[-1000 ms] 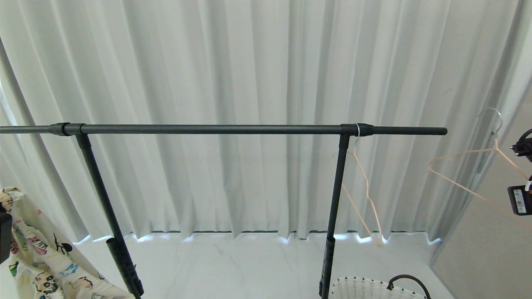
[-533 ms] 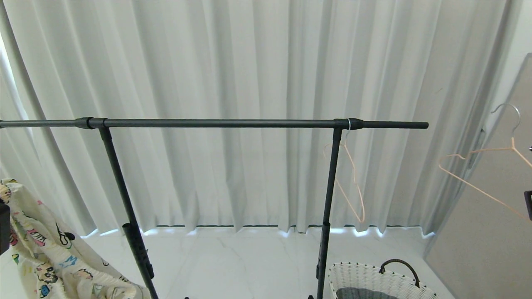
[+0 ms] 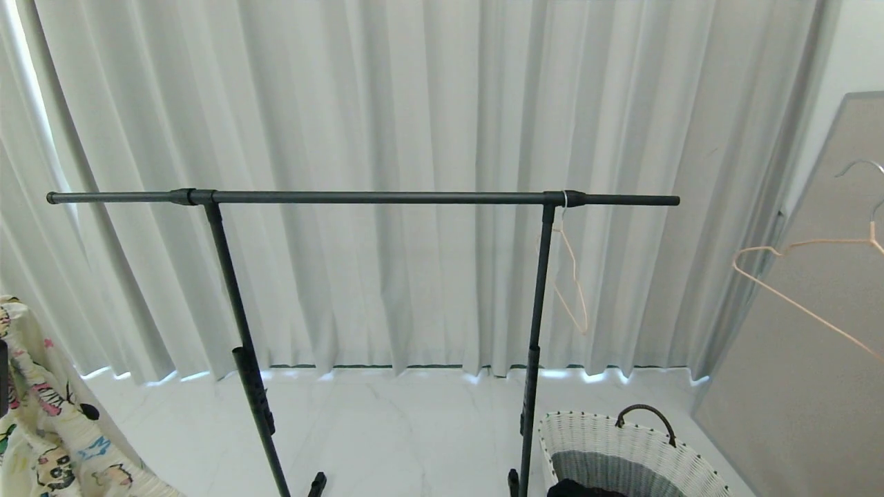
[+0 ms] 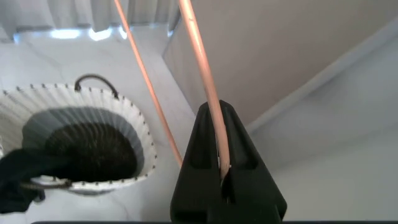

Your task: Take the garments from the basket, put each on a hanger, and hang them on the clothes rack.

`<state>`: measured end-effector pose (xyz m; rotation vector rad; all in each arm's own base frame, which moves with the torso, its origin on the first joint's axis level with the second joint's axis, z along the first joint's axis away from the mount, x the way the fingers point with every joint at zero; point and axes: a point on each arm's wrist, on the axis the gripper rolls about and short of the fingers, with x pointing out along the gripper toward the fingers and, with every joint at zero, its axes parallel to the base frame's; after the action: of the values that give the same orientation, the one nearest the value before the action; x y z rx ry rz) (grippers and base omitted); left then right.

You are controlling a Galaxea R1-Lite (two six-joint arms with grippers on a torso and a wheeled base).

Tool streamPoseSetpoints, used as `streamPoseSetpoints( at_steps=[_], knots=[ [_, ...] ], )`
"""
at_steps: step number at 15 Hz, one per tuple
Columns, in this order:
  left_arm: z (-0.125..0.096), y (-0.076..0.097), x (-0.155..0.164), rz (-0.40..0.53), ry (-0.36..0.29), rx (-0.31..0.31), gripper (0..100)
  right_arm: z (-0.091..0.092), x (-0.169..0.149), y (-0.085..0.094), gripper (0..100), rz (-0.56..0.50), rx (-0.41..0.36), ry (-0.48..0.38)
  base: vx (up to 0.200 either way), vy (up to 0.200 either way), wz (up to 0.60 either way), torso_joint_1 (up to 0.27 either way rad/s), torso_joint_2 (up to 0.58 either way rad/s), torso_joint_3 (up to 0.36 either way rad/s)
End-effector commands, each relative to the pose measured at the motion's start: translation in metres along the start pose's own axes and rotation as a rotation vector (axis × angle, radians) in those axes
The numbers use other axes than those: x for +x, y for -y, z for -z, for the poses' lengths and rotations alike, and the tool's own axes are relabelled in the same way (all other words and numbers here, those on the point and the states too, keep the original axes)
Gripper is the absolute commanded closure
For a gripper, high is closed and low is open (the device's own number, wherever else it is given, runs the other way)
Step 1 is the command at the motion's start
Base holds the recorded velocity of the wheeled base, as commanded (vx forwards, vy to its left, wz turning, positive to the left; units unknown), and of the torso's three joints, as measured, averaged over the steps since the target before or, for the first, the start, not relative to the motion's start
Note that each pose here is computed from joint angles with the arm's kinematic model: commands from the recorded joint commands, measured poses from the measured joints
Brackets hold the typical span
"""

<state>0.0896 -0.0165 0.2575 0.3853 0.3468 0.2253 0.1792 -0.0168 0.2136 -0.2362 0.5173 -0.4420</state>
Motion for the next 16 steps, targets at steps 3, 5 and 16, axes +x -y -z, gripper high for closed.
streamPoseSetpoints(
  at_steps=[3,5,16],
  knots=[
    [0.0,-0.001,0.001,-0.018,-0.01,0.0,100,-0.002,-0.016,-0.004,100,-0.053,-0.007,0.061,0.0,0.133,0.0,0.008,0.0,-0.003],
    [0.001,-0.003,0.001,-0.035,-0.015,-0.006,100,-0.004,-0.025,-0.003,100,-0.069,0.004,0.098,0.0,0.2,0.0,0.0,0.0,0.002],
    [0.011,0.002,0.005,-0.026,-0.049,0.038,100,0.004,-0.086,-0.031,100,-0.731,0.01,0.3,0.0,0.2,0.0,0.005,0.0,0.004]
  ],
)
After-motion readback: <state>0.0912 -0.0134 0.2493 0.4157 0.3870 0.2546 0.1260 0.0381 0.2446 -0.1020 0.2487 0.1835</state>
